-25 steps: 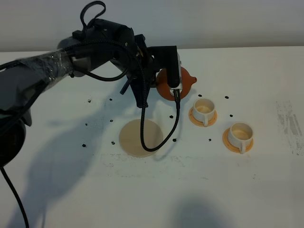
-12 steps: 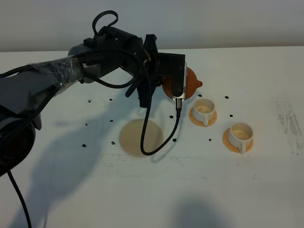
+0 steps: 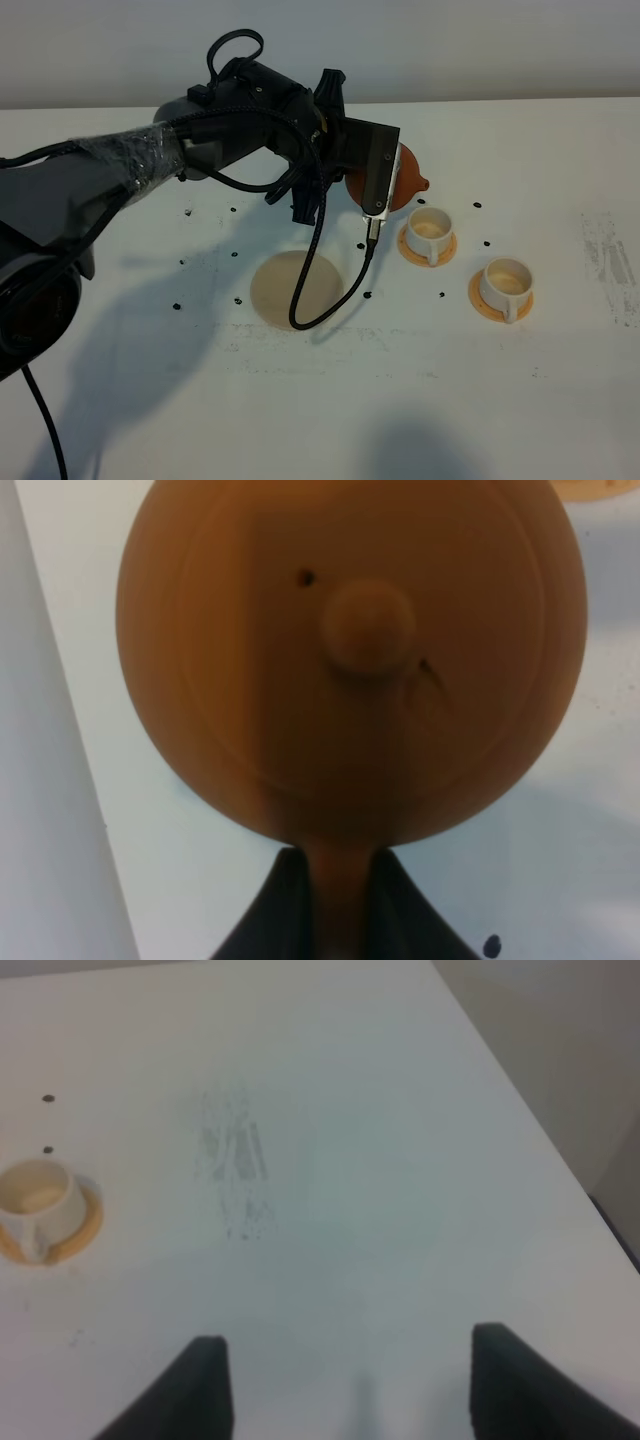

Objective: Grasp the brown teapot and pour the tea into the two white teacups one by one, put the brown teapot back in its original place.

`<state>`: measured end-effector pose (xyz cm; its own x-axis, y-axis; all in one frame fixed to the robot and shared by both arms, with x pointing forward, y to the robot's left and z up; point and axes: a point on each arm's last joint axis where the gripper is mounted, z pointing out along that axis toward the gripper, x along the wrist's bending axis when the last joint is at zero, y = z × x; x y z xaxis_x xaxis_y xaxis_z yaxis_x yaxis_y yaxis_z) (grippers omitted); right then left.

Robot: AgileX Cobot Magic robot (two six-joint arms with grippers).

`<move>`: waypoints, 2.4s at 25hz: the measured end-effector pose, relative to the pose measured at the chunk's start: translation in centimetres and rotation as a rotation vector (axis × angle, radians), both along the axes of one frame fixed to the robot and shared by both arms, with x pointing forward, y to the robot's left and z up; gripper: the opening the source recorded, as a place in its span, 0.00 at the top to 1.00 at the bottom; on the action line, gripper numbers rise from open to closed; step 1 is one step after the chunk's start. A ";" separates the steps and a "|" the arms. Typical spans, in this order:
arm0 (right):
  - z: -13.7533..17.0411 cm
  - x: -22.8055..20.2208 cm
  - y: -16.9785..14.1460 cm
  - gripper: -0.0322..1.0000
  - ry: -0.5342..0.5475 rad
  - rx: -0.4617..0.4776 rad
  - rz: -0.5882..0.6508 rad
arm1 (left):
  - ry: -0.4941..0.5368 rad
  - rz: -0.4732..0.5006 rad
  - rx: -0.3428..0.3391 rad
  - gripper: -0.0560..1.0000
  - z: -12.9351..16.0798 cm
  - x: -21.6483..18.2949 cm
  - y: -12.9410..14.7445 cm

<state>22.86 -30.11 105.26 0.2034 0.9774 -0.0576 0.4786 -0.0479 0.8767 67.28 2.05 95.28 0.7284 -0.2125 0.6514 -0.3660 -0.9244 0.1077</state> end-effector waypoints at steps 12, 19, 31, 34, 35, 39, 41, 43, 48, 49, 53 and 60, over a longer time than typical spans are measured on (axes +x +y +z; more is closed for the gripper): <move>0.0 0.0 0.0 0.47 0.000 0.000 0.000 | -0.075 -0.071 0.081 0.85 -1.2 0.2 -0.7; 0.0 0.0 0.0 0.47 0.000 0.000 0.000 | -0.113 -0.110 0.106 0.86 -1.8 0.1 -1.4; 0.0 0.0 0.0 0.47 0.000 0.000 0.000 | -0.204 -0.177 0.143 0.86 -1.5 0.1 -2.2; 0.0 0.0 0.0 0.47 0.000 0.000 0.000 | -0.223 -0.195 0.153 0.86 -1.4 0.0 -2.4; 0.0 0.0 0.0 0.47 0.000 0.000 0.000 | -0.229 -0.200 0.155 0.86 -1.4 -0.1 -2.5; 0.0 0.0 0.0 0.47 0.000 0.000 0.000 | -0.237 -0.210 0.161 0.86 -1.4 -0.2 -2.7; 0.0 0.0 0.0 0.47 0.000 0.000 0.000 | -0.245 -0.218 0.167 0.86 -1.3 -0.2 -2.8; 0.0 0.0 0.0 0.47 0.000 0.000 0.000 | -0.251 -0.222 0.174 0.86 -1.3 -0.2 -2.8; 0.0 0.0 0.0 0.47 0.000 0.000 0.000 | -0.266 -0.243 0.198 0.86 -1.3 -0.1 -2.7; 0.0 0.0 0.0 0.47 0.000 0.000 0.000 | -0.271 -0.254 0.209 0.86 -1.3 -0.1 -2.7; 0.0 0.0 0.0 0.47 0.000 0.000 0.000 | -0.287 -0.287 0.240 0.86 -1.3 -0.1 -2.7; 0.0 0.0 0.0 0.47 0.000 0.000 0.000 | -0.298 -0.305 0.252 0.86 -1.3 -0.1 -2.8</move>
<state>22.86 -30.11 105.26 0.2034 0.9774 -0.0576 0.4786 -0.0479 0.8767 67.15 -0.74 94.01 0.3987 -0.5642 0.7230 -0.6046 -0.7545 -0.2554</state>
